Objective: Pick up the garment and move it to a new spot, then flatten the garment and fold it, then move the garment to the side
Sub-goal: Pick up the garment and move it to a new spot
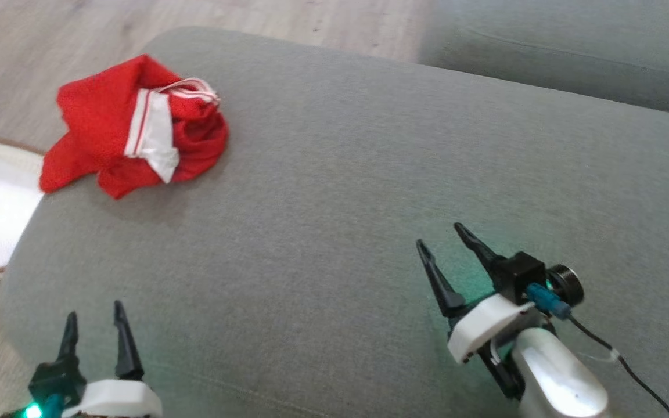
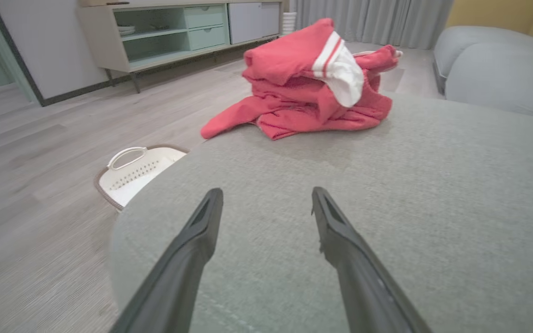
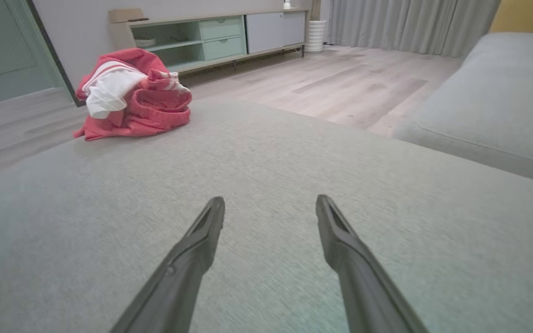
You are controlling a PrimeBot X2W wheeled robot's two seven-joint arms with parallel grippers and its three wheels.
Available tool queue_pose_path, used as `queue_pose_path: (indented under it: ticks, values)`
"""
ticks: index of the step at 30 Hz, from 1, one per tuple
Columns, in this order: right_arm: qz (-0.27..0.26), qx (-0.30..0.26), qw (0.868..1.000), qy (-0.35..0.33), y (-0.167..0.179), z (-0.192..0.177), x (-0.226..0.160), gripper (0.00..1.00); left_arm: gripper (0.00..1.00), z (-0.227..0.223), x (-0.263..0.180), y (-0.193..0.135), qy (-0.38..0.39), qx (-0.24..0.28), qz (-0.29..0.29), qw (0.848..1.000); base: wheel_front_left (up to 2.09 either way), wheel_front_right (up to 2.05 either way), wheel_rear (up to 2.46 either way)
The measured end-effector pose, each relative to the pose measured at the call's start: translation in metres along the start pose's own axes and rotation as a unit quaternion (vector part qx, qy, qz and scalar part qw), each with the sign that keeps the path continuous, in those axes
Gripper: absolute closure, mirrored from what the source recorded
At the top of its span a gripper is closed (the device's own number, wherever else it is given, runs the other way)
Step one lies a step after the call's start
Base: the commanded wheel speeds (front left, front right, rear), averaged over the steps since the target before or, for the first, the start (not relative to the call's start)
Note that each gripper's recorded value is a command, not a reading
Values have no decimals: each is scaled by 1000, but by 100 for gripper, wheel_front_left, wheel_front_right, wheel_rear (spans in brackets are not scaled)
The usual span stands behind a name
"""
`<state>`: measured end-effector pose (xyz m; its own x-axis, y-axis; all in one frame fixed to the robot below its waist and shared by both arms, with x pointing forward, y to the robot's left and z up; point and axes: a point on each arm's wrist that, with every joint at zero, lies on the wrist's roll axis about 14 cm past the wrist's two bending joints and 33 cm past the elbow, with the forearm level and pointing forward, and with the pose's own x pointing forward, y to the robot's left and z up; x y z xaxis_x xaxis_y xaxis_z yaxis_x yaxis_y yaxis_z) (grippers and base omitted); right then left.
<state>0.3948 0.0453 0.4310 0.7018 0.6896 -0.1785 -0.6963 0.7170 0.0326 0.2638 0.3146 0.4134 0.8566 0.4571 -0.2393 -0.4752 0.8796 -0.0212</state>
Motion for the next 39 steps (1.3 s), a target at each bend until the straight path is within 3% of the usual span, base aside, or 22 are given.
queue_pose_path:
  ticks: [5, 10, 12, 21, 31, 39]
  values:
    - [52, 0, 999, 0, 32, 2, 16, 0, 0, 0, -11, 26, -3, -5, 36, 999, 0, 0, 0]
    - [58, 3, 998, 7, 34, -4, 15, 0, 0, 17, -3, 22, -26, 5, 20, 999, 0, 0, 0]
    - [57, 8, 998, 11, 32, -8, 15, 0, 0, 30, 9, 9, -41, 9, -13, 999, 0, 0, 0]
    - [33, 19, 999, 8, 1, -15, 23, 0, 0, 108, 81, -32, -122, 35, -76, 989, 0, 0, 0]
    - [5, 31, 999, 3, -37, -25, 31, 0, 0, 106, 153, -45, -77, 67, -91, 991, 0, 0, 0]
    - [-29, 35, 999, 5, -73, -39, 28, 0, 0, 77, 198, -49, -15, 96, -90, 991, 0, 0, 0]
